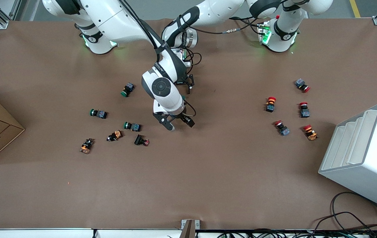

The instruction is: Close load switch with both arms

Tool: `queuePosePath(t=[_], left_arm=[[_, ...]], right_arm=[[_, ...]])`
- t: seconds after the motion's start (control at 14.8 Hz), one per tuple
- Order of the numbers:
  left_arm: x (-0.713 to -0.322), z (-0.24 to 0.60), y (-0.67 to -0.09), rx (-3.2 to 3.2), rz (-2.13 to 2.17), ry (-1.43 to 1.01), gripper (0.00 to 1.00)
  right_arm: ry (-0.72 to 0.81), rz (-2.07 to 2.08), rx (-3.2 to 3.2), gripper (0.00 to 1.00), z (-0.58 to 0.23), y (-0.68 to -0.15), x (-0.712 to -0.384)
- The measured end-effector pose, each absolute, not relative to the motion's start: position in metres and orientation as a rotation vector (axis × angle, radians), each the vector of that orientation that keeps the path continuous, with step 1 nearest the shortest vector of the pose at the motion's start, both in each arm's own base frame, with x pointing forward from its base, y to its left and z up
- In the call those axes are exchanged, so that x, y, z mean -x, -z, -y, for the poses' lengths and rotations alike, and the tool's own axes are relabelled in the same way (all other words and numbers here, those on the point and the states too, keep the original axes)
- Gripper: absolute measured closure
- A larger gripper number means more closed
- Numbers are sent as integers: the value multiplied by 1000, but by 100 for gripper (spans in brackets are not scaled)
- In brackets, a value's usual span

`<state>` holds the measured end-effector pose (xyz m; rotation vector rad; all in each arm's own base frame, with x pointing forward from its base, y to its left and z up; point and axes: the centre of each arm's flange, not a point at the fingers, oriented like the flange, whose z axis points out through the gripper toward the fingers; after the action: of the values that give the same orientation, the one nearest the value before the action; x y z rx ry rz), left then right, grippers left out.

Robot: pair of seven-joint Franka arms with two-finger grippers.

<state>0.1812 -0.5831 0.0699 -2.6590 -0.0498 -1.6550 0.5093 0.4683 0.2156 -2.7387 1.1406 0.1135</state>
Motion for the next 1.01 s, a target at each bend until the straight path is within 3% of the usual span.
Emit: queuePosePath(t=[0.27, 0.54, 0.74, 1.01], left_arm=[[-181, 583, -70, 2659, 50, 1655, 0], [-181, 583, -70, 2658, 51, 1656, 0], [-181, 584, -70, 2660, 54, 1657, 0], [-184, 592, -75, 2682, 86, 1648, 0]], right_arm=[[-135, -1103, 2788, 0, -442, -231, -542], [-256, -833, 2931, 0, -332, -308, -608], [-342, -566, 2982, 0, -239, -372, -625], [-392, -242, 3036, 0, -124, -417, -632]])
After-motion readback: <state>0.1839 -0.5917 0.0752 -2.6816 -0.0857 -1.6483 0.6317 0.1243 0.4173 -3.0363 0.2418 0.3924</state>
